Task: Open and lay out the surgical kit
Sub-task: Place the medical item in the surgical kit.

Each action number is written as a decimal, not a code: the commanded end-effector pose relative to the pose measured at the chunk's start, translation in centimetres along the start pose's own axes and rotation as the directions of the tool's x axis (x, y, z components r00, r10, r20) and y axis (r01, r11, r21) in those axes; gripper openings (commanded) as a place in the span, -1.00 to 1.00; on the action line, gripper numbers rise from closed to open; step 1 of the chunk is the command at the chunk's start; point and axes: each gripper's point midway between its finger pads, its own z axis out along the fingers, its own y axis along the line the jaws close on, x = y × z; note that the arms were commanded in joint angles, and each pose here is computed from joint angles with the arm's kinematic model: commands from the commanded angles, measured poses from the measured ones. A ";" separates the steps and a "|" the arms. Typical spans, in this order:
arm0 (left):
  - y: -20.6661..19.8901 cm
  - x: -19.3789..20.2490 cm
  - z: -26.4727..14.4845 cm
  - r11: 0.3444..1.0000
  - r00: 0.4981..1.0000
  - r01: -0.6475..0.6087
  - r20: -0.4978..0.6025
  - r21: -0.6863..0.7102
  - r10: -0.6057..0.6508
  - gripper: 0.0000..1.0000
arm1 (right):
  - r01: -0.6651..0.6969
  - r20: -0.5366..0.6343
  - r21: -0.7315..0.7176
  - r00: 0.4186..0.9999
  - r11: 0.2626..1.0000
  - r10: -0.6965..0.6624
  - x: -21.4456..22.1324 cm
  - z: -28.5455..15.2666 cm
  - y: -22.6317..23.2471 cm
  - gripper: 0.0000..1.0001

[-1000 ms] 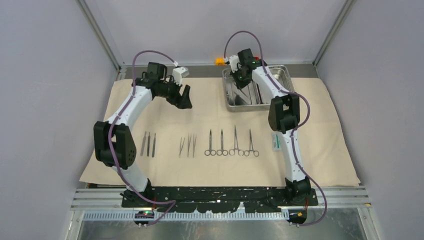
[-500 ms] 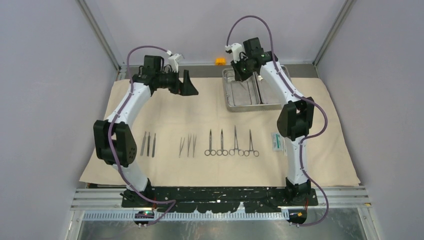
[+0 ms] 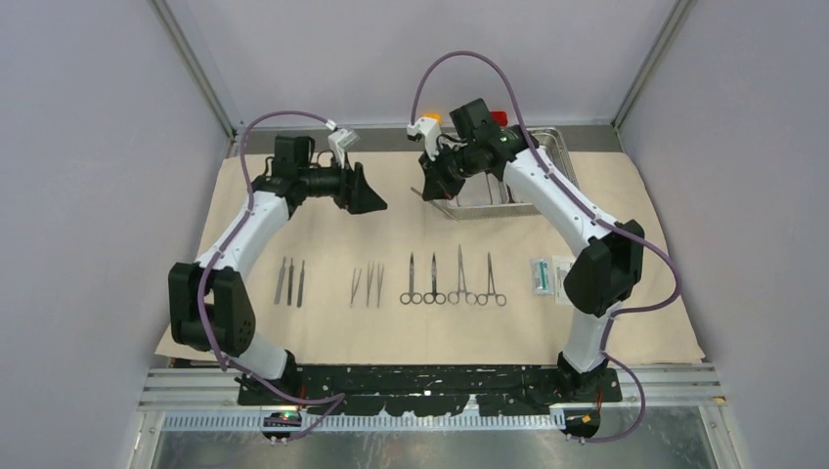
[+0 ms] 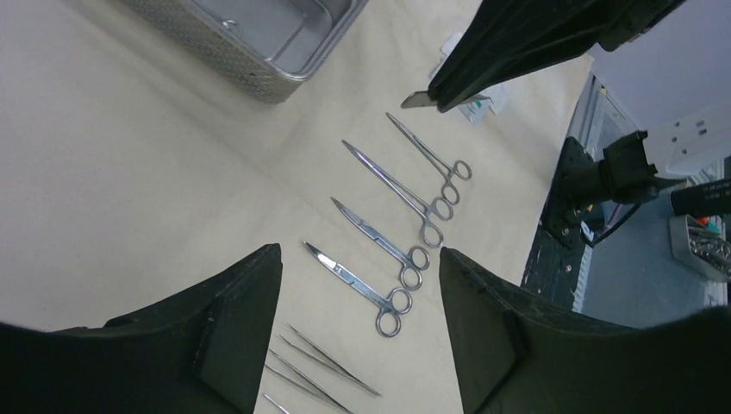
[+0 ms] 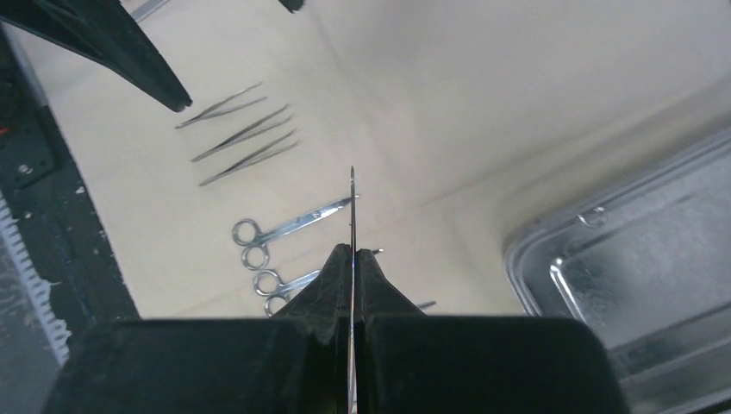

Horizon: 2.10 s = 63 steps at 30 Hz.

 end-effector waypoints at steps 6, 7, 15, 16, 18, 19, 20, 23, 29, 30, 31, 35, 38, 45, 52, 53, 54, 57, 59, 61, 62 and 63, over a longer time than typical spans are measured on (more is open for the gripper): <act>-6.9 -0.9 -1.7 0.933 0.952 -0.301 0.113 0.198 0.283 0.20 | 0.058 0.090 -0.236 0.995 0.970 -0.038 -1.8 -1.2 8.0 -0.99; -7.3 -0.7 -1.6 0.930 0.953 -0.300 0.111 0.212 0.282 0.18 | 0.057 0.093 -0.246 0.995 0.968 -0.035 -1.8 -1.3 8.4 -0.99; -8.2 0.2 -1.1 0.920 0.948 -0.317 0.107 0.231 0.300 0.13 | 0.045 0.113 -0.312 0.994 0.949 -0.010 -2.1 -1.5 10.5 -0.99; -8.3 0.2 -1.0 0.919 0.948 -0.316 0.105 0.236 0.299 0.13 | 0.045 0.112 -0.318 0.994 0.947 -0.010 -2.1 -1.4 10.7 -0.99; -8.4 0.5 -0.7 0.917 0.951 -0.310 0.100 0.253 0.294 0.11 | 0.047 0.113 -0.321 0.994 0.946 -0.011 -2.2 -1.4 10.8 -0.99; -8.6 0.6 -0.6 0.915 0.951 -0.309 0.097 0.261 0.293 0.09 | 0.046 0.112 -0.322 0.994 0.946 -0.010 -2.1 -1.4 10.8 -0.99; -8.6 0.7 -0.4 0.912 0.951 -0.309 0.097 0.268 0.293 0.07 | 0.046 0.113 -0.325 0.994 0.945 -0.010 -2.1 -1.5 10.9 -0.99; -8.8 0.9 -0.1 0.910 0.955 -0.297 0.094 0.290 0.282 -0.07 | 0.045 0.108 -0.328 0.994 0.944 -0.010 -2.0 -1.3 11.0 -0.99; -8.8 1.3 0.1 0.907 0.959 -0.283 0.086 0.313 0.269 -0.22 | 0.044 0.106 -0.328 0.994 0.944 -0.010 -1.9 -1.3 11.0 -0.99; -8.8 1.3 0.1 0.905 0.960 -0.279 0.085 0.320 0.266 -0.26 | 0.044 0.105 -0.328 0.994 0.944 -0.010 -1.8 -1.3 10.9 -0.99; -8.8 1.3 0.2 0.906 0.961 -0.275 0.083 0.323 0.262 -0.29 | 0.044 0.104 -0.329 0.995 0.943 -0.010 -1.8 -1.2 10.9 -0.99; -8.9 1.4 0.2 0.903 0.965 -0.264 0.079 0.340 0.252 -0.45 | 0.040 0.101 -0.330 0.995 0.943 -0.007 -1.8 -1.1 10.9 -0.99; -9.1 1.5 0.2 0.900 0.966 -0.257 0.077 0.351 0.246 -0.50 | 0.042 0.103 -0.329 0.995 0.943 -0.008 -1.8 -1.2 10.9 -0.99; -9.4 1.6 0.2 0.897 0.967 -0.252 0.075 0.364 0.242 -0.58 | 0.036 0.103 -0.332 0.995 0.943 -0.002 -1.8 -1.1 10.9 -0.99; -9.8 1.7 0.1 0.890 0.971 -0.237 0.071 0.389 0.227 -1.00 | 0.025 0.101 -0.331 0.995 0.943 0.009 -1.8 -1.0 10.9 -0.99; -9.9 1.7 0.0 0.889 0.970 -0.241 0.074 0.389 0.231 -1.00 | 0.024 0.100 -0.329 0.995 0.944 0.009 -1.8 -0.9 10.9 -0.99; -10.0 1.7 -0.1 0.887 0.969 -0.248 0.077 0.389 0.237 -1.00 | 0.022 0.097 -0.328 0.995 0.944 0.011 -1.7 -0.8 10.8 -0.99; -10.2 1.7 -0.3 0.882 0.962 -0.272 0.089 0.385 0.258 -1.00 | 0.022 0.099 -0.322 0.995 0.946 0.011 -1.7 -0.9 10.7 -0.99; -10.3 1.6 -0.5 0.879 0.957 -0.288 0.097 0.381 0.272 -1.00 | 0.022 0.100 -0.321 0.995 0.947 0.010 -1.6 -0.9 10.8 -0.95; -10.4 1.6 -0.7 0.877 0.953 -0.302 0.103 0.374 0.285 -1.00 | 0.019 0.095 -0.316 0.995 0.949 0.012 -1.4 -1.1 10.8 -0.81; -10.4 1.6 -0.8 0.875 0.951 -0.310 0.107 0.373 0.292 -1.00 | 0.018 0.093 -0.311 0.996 0.950 0.012 -1.3 -1.1 10.7 -0.74; -10.4 1.5 -1.0 0.872 0.948 -0.319 0.112 0.371 0.299 -1.00 | 0.019 0.090 -0.307 0.996 0.952 0.009 -1.1 -1.2 10.8 -0.64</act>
